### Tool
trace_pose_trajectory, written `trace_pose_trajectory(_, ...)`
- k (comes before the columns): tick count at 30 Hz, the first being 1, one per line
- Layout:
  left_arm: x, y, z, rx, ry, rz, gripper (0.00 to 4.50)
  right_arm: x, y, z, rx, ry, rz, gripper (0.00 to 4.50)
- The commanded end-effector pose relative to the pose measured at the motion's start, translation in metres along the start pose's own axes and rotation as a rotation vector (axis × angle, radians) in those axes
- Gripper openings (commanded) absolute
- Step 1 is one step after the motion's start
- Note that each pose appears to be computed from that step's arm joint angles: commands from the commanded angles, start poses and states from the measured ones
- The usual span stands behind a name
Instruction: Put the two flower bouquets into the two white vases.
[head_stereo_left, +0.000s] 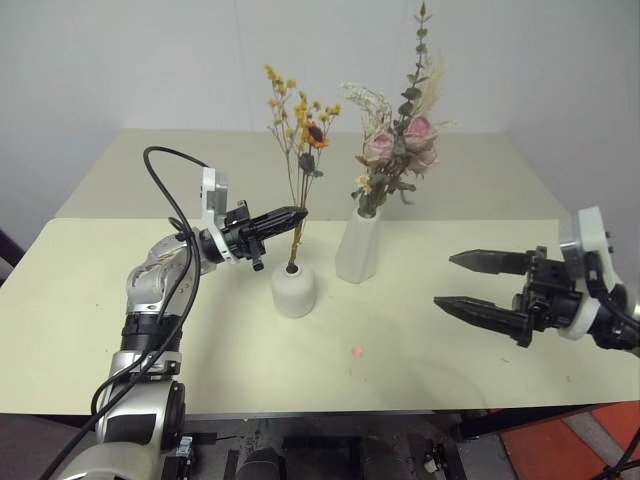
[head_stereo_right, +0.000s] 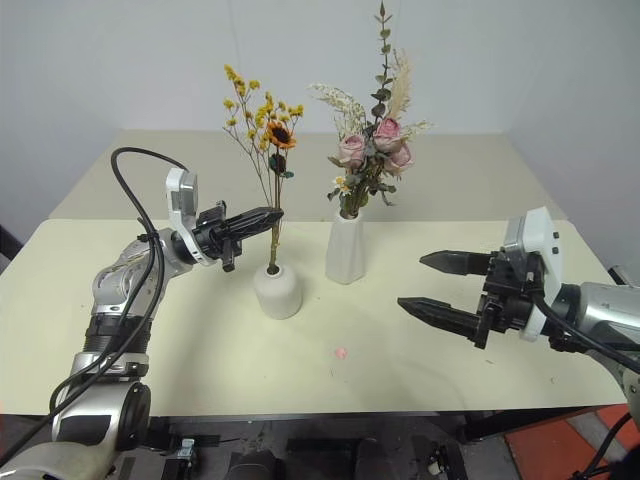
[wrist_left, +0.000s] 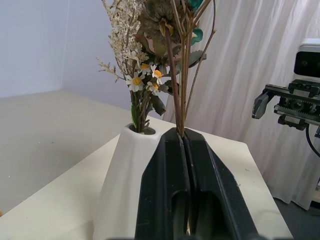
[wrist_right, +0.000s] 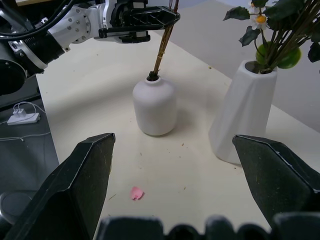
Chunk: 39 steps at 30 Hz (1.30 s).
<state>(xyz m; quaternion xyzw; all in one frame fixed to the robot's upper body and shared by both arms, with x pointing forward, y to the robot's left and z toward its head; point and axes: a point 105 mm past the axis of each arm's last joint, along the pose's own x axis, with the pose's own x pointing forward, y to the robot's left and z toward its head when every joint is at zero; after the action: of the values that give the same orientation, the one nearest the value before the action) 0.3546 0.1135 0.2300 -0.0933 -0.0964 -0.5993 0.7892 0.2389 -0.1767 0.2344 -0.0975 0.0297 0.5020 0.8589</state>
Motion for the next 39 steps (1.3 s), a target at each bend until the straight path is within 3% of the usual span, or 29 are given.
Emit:
trace_pose_trajectory(1, -0.001, -0.005, 0.008, 0.044, -0.006, -0.016, 0.03, -0.002, -0.001, 0.011, -0.063, -0.027, -0.012, 4.50)
trace_pose_trajectory(13, 0.003, -0.004, -0.006, 0.033, 0.044, -0.014, 0.03, -0.002, 0.000, 0.010, -0.066, -0.025, -0.021, 4.50)
trace_pose_trajectory(16, -0.001, -0.005, -0.011, 0.013, 0.115, -0.019, 0.68, -0.002, 0.000, 0.010, -0.066, -0.024, -0.022, 4.50)
trace_pose_trajectory(28, -0.065, -0.023, 0.009, 0.099, 0.196, 0.114, 4.45, -0.003, -0.005, -0.004, -0.018, -0.004, -0.015, 4.50)
trace_pose_trajectory(33, -0.100, -0.037, 0.025, 0.174, 0.277, 0.186, 4.45, -0.001, -0.013, -0.010, 0.005, -0.002, -0.019, 4.50)
trace_pose_trajectory(39, -0.118, -0.051, 0.045, 0.239, 0.357, 0.216, 4.45, 0.005, -0.032, -0.015, 0.012, -0.009, -0.033, 4.50)
